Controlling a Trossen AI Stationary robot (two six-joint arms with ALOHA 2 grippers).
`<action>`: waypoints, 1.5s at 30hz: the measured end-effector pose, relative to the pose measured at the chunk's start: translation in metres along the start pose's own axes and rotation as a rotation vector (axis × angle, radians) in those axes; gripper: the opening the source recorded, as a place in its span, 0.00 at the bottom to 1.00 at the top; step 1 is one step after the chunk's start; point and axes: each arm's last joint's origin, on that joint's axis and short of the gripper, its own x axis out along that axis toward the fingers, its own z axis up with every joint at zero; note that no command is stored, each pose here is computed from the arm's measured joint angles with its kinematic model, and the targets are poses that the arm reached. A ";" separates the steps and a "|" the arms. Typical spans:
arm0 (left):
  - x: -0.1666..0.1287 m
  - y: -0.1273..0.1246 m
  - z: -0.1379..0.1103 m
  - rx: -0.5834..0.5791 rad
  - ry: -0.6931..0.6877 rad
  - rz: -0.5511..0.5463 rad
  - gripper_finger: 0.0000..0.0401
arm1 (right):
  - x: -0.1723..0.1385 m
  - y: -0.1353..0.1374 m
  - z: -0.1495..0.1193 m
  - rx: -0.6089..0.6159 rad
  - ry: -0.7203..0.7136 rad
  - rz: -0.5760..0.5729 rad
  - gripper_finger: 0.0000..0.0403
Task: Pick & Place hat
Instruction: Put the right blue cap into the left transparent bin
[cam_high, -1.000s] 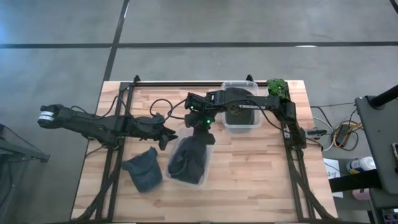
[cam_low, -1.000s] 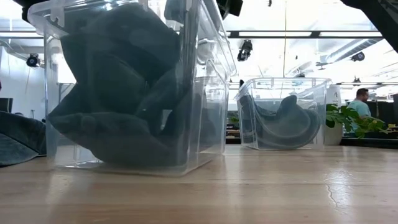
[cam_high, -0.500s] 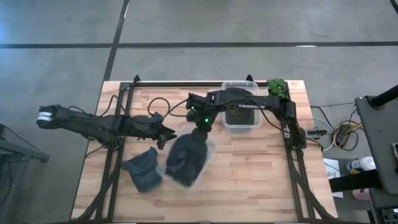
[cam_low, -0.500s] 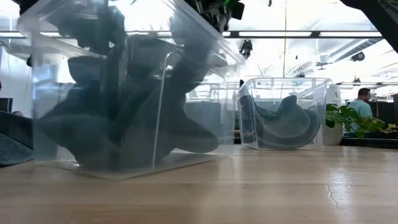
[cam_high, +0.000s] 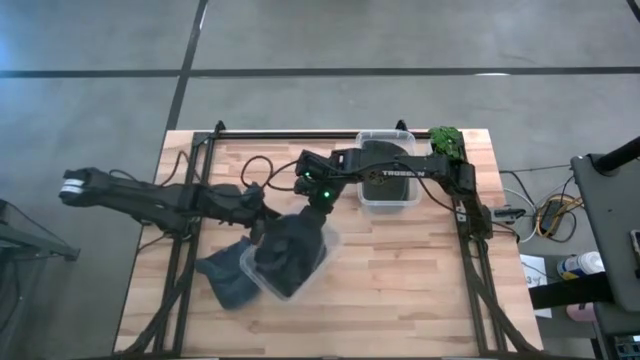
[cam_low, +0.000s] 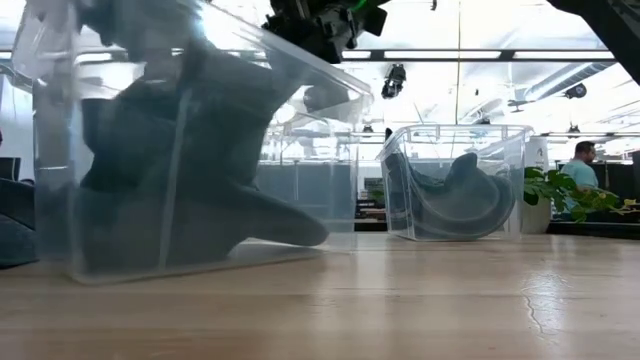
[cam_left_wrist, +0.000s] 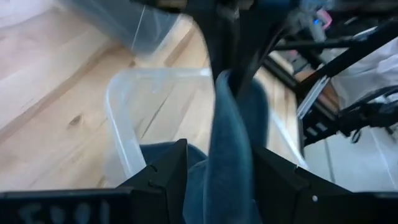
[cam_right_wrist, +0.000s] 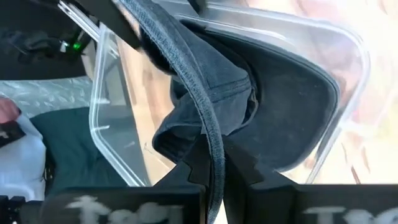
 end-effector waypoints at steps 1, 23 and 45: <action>0.003 0.001 -0.001 0.002 0.010 0.008 0.38 | 0.000 0.001 0.001 -0.007 -0.009 0.004 0.03; 0.028 0.002 -0.004 0.032 0.015 0.012 0.38 | 0.008 0.004 -0.004 -0.018 0.030 0.026 0.03; 0.049 0.002 -0.006 0.043 0.042 0.029 0.38 | -0.040 0.036 -0.010 -0.130 -0.084 -0.428 0.38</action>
